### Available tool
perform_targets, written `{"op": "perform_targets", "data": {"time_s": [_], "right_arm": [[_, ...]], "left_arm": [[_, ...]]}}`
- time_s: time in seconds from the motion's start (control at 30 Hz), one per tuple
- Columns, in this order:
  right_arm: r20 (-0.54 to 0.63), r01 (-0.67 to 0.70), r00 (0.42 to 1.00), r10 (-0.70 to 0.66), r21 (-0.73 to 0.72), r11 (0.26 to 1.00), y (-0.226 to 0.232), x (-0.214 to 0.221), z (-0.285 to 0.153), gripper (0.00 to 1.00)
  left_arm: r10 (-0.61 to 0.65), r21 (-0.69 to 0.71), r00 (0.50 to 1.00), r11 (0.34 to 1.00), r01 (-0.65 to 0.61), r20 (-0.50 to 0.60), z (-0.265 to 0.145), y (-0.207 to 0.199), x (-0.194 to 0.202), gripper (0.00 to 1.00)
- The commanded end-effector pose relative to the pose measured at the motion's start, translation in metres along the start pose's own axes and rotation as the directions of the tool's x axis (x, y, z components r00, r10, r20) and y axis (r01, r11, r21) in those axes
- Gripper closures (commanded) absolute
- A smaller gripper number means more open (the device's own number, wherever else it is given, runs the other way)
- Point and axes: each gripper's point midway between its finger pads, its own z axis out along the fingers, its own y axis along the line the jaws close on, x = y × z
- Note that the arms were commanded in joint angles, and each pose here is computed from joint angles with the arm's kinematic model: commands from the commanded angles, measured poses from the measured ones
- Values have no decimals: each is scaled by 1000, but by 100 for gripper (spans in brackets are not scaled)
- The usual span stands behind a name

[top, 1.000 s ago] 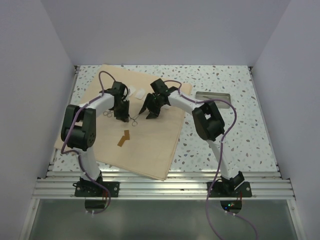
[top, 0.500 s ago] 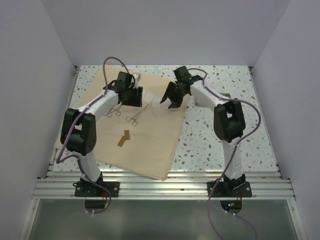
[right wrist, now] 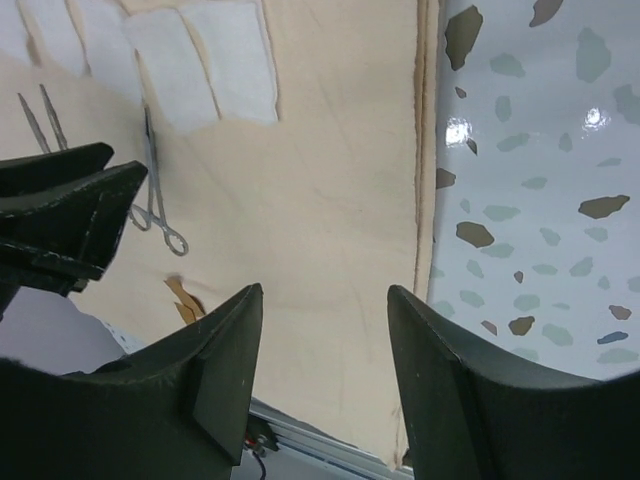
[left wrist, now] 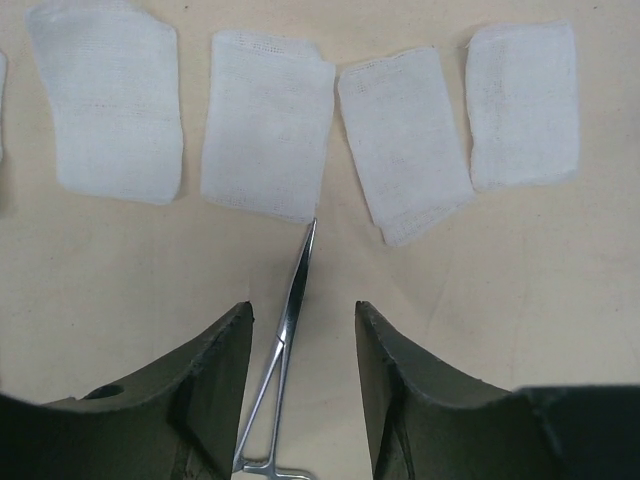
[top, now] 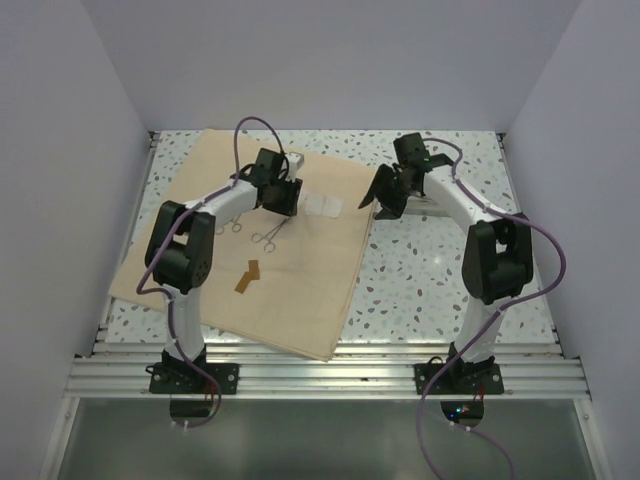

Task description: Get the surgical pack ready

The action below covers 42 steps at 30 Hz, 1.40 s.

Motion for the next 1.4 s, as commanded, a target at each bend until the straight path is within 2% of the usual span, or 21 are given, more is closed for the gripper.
{"op": "perform_targets", "data": {"time_s": [0.0, 0.23, 0.53, 0.63, 0.73, 0.9, 0.97, 1.2, 1.37], "right_arm": [[2, 36, 999, -36, -39, 999, 6, 5, -12, 43], [-9, 35, 999, -36, -55, 998, 9, 6, -7, 44], [-9, 76, 997, -76, -36, 996, 14, 7, 1, 44], [-22, 95, 995, -96, -40, 995, 22, 14, 8, 44], [-28, 141, 989, -143, -71, 987, 41, 23, 13, 44], [-34, 221, 972, -230, -182, 958, 76, 47, 34, 44], [-13, 231, 970, -242, -254, 939, 92, 50, 40, 45], [22, 309, 946, -322, -356, 882, 115, 75, 73, 54], [45, 307, 947, -318, -421, 854, 131, 95, 88, 58]], "left_arm": [[63, -6, 995, 998, -63, 73, 4, -2, -27, 52], [85, -28, 996, 996, -85, 29, 20, 0, -11, 55], [105, -88, 994, 990, -109, -40, 37, 5, 15, 66], [102, -93, 992, 990, -109, -75, 41, 7, 26, 76], [99, -94, 992, 990, -106, -75, 35, 7, 24, 92], [87, -88, 995, 992, -92, -52, 15, 6, 10, 100], [74, -72, 995, 994, -79, -66, 8, 3, 10, 100], [17, -56, 995, 998, -23, -101, -11, 9, 18, 100], [-13, -28, 996, 1000, 11, -93, -24, 9, 16, 100]]}}
